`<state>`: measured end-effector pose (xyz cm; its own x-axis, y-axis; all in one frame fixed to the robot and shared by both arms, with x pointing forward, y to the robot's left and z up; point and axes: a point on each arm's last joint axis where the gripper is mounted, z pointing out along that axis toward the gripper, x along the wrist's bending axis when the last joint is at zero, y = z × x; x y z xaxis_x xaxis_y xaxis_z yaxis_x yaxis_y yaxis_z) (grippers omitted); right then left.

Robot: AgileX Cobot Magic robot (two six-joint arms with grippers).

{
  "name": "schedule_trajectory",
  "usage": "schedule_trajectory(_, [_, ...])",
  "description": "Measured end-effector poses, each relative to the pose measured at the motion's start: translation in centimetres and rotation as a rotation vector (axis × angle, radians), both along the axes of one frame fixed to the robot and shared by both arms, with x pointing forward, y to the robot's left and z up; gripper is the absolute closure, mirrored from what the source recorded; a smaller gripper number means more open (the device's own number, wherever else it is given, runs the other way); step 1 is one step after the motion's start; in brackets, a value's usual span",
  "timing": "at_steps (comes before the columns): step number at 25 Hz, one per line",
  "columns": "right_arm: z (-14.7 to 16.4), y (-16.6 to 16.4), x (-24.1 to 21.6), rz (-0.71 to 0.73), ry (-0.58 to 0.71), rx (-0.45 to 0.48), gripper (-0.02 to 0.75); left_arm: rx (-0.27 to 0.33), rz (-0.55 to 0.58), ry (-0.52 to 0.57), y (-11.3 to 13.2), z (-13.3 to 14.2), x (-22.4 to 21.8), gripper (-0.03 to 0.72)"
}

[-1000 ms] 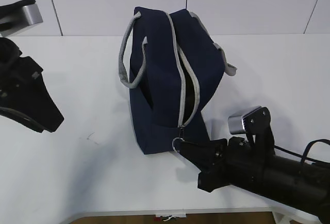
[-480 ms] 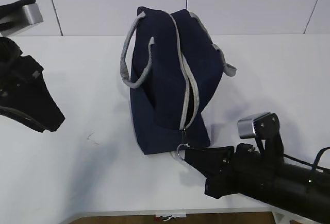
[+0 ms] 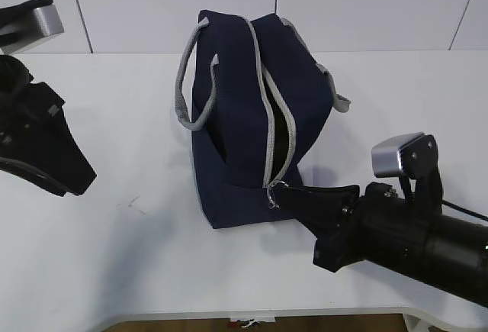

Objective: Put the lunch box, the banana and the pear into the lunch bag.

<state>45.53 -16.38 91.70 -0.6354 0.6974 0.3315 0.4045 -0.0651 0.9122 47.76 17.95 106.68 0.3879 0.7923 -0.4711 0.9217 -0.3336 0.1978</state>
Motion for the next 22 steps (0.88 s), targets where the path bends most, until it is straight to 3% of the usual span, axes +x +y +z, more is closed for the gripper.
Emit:
schedule_trajectory(11, [4.6,-0.8,-0.5,-0.030,-0.061,-0.083,0.724,-0.006,0.001,0.002,0.0,0.0,0.0,0.454])
schedule_trajectory(22, [11.7,0.9,3.1,-0.005,-0.076,-0.148,0.724,-0.006,0.002,0.002,-0.1,0.0,0.0,0.454])
